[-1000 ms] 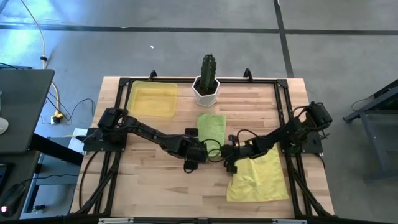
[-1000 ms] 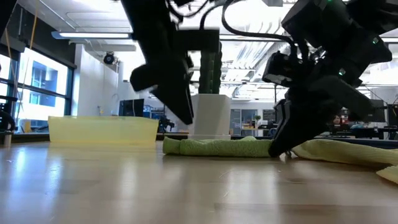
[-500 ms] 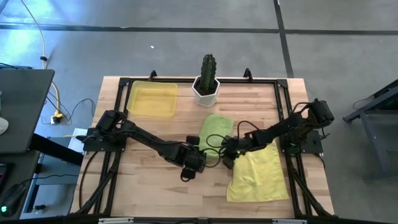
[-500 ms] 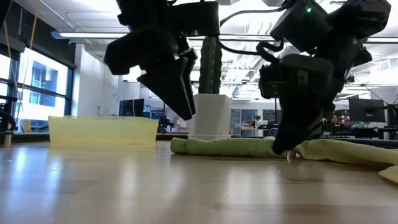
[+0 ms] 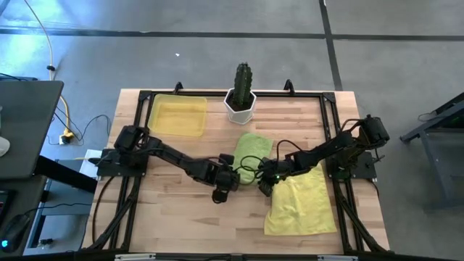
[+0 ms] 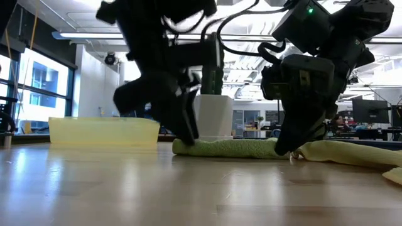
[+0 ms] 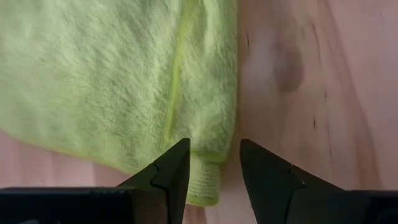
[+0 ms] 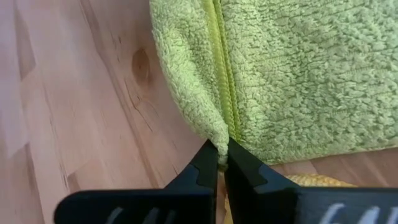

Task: Roll microfiber towels into tight, uniform cylinder then place into a basket
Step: Roll the green microfiber towel

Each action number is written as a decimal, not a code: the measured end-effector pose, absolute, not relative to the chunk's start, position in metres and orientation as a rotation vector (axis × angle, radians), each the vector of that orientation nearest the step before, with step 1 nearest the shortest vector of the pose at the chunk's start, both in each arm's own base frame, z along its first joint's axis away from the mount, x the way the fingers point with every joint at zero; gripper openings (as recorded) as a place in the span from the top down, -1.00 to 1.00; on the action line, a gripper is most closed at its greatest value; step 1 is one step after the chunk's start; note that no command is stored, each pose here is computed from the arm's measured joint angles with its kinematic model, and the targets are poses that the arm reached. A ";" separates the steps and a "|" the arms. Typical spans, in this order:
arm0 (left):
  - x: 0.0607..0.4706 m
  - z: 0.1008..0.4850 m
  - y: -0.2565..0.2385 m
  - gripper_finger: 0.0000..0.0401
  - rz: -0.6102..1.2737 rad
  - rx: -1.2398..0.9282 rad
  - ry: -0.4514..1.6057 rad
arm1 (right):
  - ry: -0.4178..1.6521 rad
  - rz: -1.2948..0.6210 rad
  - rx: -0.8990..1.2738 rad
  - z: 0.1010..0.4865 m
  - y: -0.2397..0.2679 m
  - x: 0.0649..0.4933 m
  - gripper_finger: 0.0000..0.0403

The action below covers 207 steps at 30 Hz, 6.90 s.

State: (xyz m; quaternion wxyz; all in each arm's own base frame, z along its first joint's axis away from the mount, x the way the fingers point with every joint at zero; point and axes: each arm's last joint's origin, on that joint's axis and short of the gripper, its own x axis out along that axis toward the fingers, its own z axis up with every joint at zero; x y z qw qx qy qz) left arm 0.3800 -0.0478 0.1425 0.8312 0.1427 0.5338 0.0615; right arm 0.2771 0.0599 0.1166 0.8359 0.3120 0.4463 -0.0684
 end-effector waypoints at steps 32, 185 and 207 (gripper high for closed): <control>0.377 0.124 -0.048 0.95 -0.117 -0.545 1.254 | 0.932 0.086 0.234 0.118 0.060 0.278 0.53; 0.374 0.133 -0.071 0.65 0.123 0.042 1.281 | 0.759 0.363 0.358 0.134 0.022 0.300 0.49; 0.382 0.133 -0.051 0.89 0.079 -0.084 1.257 | 0.679 0.356 -0.488 0.113 0.090 0.293 0.43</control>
